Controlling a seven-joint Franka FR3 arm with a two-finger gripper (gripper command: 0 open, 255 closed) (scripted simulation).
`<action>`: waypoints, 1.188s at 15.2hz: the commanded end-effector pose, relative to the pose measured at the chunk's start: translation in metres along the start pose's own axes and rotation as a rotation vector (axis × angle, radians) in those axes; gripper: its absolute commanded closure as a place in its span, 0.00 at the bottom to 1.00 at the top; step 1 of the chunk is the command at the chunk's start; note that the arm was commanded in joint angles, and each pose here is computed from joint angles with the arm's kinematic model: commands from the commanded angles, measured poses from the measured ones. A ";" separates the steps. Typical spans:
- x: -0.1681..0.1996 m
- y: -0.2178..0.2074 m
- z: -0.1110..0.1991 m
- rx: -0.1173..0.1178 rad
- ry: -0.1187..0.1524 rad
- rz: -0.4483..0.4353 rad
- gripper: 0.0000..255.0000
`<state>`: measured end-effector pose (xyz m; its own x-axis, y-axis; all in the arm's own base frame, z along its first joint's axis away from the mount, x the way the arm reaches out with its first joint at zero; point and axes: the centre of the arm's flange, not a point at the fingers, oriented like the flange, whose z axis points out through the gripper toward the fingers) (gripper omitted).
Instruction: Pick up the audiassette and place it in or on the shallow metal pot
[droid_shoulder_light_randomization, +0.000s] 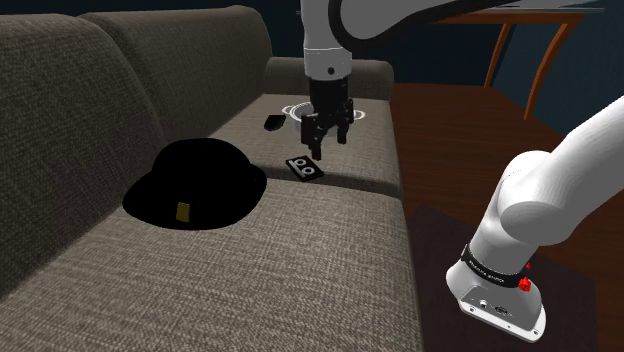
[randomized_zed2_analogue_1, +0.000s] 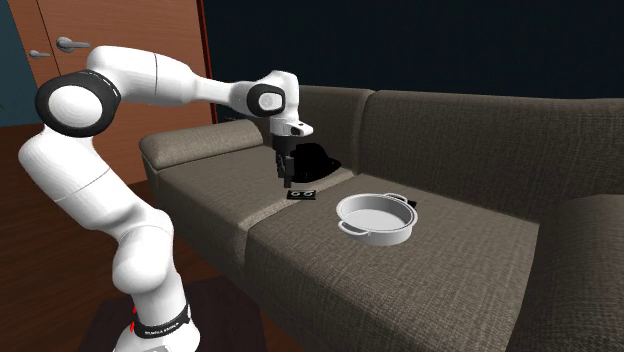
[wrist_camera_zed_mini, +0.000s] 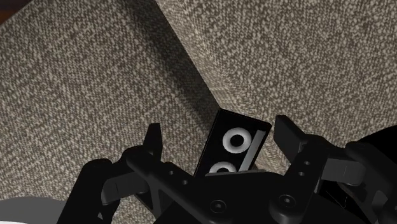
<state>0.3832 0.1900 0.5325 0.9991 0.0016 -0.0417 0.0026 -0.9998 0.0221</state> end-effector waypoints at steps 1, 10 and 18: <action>-0.001 -0.001 0.010 0.000 0.001 0.000 0.00; -0.001 -0.001 0.024 0.000 0.001 0.000 0.00; -0.001 -0.001 0.024 0.000 0.001 0.000 1.00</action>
<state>0.3812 0.1900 0.5086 0.9992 0.0015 -0.0412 0.0024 -0.9998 0.0222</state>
